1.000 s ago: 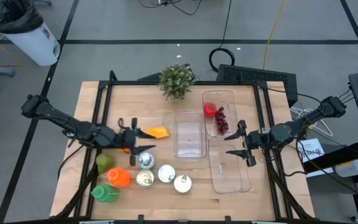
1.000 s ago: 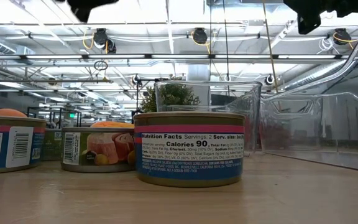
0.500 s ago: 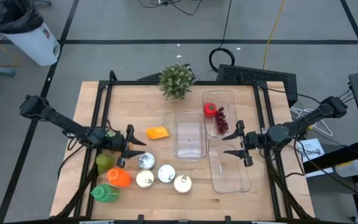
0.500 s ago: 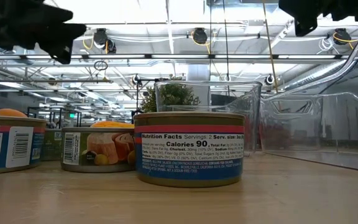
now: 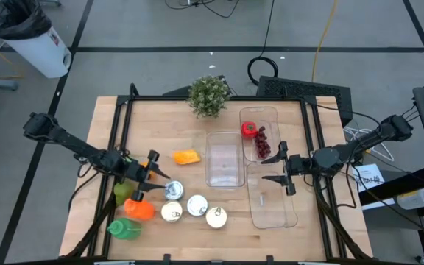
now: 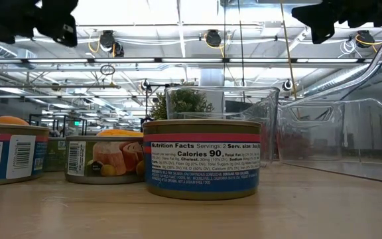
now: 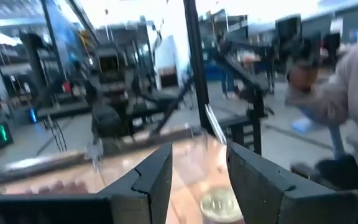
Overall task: Pick & Place Food Item
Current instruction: Put the orange water bottle into the bottom transparent bin
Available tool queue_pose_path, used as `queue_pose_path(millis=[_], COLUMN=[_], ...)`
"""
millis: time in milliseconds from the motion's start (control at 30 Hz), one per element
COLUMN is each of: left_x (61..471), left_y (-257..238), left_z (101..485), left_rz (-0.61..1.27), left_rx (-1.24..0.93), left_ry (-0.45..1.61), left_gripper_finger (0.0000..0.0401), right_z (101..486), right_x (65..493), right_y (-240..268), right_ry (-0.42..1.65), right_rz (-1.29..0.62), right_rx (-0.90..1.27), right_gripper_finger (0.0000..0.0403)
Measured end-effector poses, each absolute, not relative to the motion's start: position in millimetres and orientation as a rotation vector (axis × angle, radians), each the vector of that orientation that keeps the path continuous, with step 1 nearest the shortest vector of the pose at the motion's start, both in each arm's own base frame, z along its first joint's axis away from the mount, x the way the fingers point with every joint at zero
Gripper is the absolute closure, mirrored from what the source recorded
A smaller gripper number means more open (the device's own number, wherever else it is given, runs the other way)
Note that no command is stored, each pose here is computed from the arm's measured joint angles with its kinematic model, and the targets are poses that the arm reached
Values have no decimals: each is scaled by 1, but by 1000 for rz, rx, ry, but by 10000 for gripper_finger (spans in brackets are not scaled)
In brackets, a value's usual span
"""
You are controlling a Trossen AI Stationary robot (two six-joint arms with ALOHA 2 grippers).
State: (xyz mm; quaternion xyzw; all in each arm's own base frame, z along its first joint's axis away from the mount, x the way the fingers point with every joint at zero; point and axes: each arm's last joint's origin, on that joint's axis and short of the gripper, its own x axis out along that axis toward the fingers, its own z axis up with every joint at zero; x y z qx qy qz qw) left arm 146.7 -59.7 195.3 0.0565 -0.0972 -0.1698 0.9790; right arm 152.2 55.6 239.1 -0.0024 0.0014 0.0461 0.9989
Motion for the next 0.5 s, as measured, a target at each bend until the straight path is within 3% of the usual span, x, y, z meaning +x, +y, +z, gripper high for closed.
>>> queue_pose_path(millis=[267, 500], left_x=[147, 147], left_y=[-55, -46], left_z=[202, 206], left_rz=[-183, 102], left_rx=[87, -214], left_ry=[-252, -256], left_gripper_finger=[240, 240], right_z=[239, 239], right_x=[152, 152], right_y=[56, 56], right_ry=[3, 3], right_rz=[93, 93], right_rx=[-5, -9], right_gripper_finger=[183, 187])
